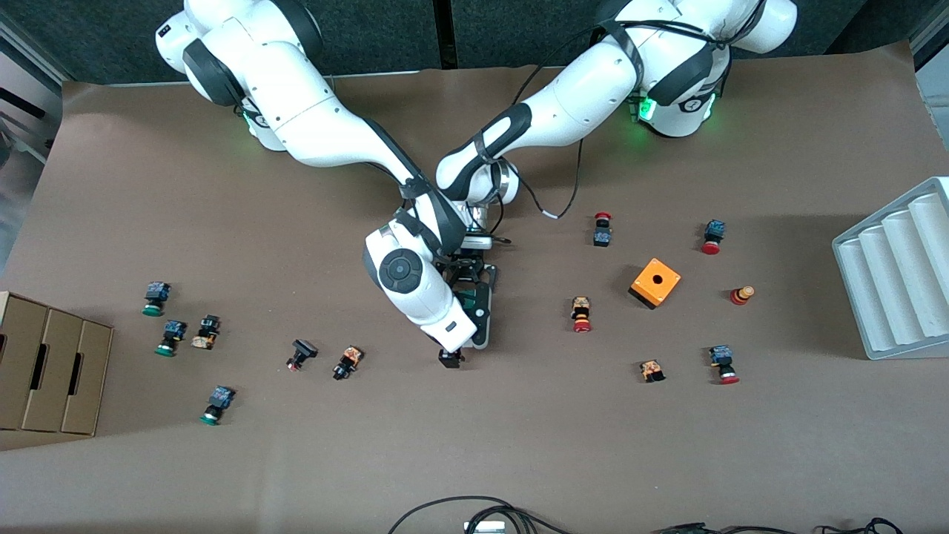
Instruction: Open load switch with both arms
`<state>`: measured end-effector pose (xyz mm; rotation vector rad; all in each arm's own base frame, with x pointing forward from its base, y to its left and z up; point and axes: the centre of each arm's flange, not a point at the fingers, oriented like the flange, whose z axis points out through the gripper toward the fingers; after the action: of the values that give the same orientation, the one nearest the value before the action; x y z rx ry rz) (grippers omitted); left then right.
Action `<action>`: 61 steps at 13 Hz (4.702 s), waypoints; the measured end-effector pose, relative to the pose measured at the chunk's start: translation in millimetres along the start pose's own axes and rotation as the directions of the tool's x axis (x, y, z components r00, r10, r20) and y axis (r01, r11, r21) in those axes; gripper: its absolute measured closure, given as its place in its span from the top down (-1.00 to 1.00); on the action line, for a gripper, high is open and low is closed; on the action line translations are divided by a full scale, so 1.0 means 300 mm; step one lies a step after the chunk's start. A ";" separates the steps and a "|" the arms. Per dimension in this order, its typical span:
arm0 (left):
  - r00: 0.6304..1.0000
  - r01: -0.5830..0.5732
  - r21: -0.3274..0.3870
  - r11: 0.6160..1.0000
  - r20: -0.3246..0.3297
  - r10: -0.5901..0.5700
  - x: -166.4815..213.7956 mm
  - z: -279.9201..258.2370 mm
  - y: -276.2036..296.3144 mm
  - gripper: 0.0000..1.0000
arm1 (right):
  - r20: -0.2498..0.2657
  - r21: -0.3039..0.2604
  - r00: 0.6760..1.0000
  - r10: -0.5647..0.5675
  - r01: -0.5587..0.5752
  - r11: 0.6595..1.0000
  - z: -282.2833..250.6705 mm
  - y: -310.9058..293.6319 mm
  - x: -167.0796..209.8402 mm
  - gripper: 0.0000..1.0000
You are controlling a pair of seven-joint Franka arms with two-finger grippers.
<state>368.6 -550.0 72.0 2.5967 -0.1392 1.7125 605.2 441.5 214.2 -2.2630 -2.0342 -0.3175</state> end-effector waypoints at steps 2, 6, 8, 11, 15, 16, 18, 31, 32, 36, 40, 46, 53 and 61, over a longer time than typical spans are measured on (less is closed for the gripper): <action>1.000 0.000 0.000 1.000 0.000 0.000 0.000 0.000 0.000 0.44 | 0.001 0.001 1.000 0.000 0.000 1.000 0.002 0.000 -0.001 0.82; 1.000 -0.001 0.000 1.000 -0.002 0.001 0.000 0.002 -0.002 0.44 | -0.001 0.001 1.000 0.004 -0.004 1.000 0.001 0.000 0.000 0.65; 1.000 -0.001 0.004 1.000 -0.005 0.001 0.003 0.011 -0.006 0.44 | -0.002 0.000 1.000 0.011 -0.011 1.000 0.001 0.000 0.001 0.61; 1.000 0.000 0.007 1.000 -0.008 0.000 0.005 0.020 -0.009 0.43 | -0.010 -0.010 1.000 0.010 -0.010 1.000 0.004 -0.002 0.008 0.53; 1.000 0.002 0.007 1.000 -0.008 -0.002 0.004 0.020 -0.009 0.43 | -0.010 -0.010 1.000 0.008 -0.009 1.000 0.014 -0.008 0.011 0.47; 1.000 0.010 0.007 1.000 -0.008 -0.010 0.003 0.020 -0.008 0.43 | -0.010 -0.011 1.000 0.010 -0.010 1.000 0.017 -0.009 0.011 0.44; 1.000 0.022 0.007 1.000 -0.008 -0.022 0.001 0.019 -0.008 0.43 | -0.011 -0.012 1.000 0.016 -0.016 1.000 0.020 -0.008 0.009 0.43; 0.999 0.018 0.009 1.000 -0.036 -0.018 -0.015 0.017 -0.006 0.43 | -0.014 -0.019 1.000 0.024 -0.024 1.000 0.025 -0.009 0.012 -0.13; 0.999 0.018 0.009 1.000 -0.040 -0.017 -0.018 0.016 -0.004 0.42 | -0.014 -0.021 1.000 0.023 -0.023 1.000 0.026 -0.010 0.013 -0.13; 0.999 0.019 0.009 1.000 -0.044 -0.018 -0.021 0.016 -0.004 0.41 | -0.013 -0.021 1.000 0.020 -0.021 1.000 0.028 -0.014 0.016 -0.21; 0.999 0.017 0.009 1.000 -0.048 -0.017 -0.023 0.016 -0.003 0.41 | -0.013 -0.021 1.000 0.019 -0.020 1.000 0.029 -0.016 0.017 -0.25; 0.996 0.035 0.019 0.999 -0.086 -0.033 -0.058 -0.014 0.017 0.41 | -0.011 -0.020 1.000 0.026 -0.027 0.999 0.032 -0.018 0.016 -0.28; 0.992 0.024 0.029 0.999 -0.126 -0.020 -0.095 -0.048 0.033 0.37 | -0.011 -0.020 0.999 0.038 -0.038 0.999 0.031 -0.017 0.015 -0.29; 0.989 0.019 0.037 0.999 -0.144 -0.014 -0.110 -0.057 0.036 0.37 | -0.007 -0.016 0.999 0.041 -0.041 0.999 0.023 -0.016 0.015 -0.29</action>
<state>339.2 -557.6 48.2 2.4803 -0.0818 1.9072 601.5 447.7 207.8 -2.3065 -1.9857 -0.3393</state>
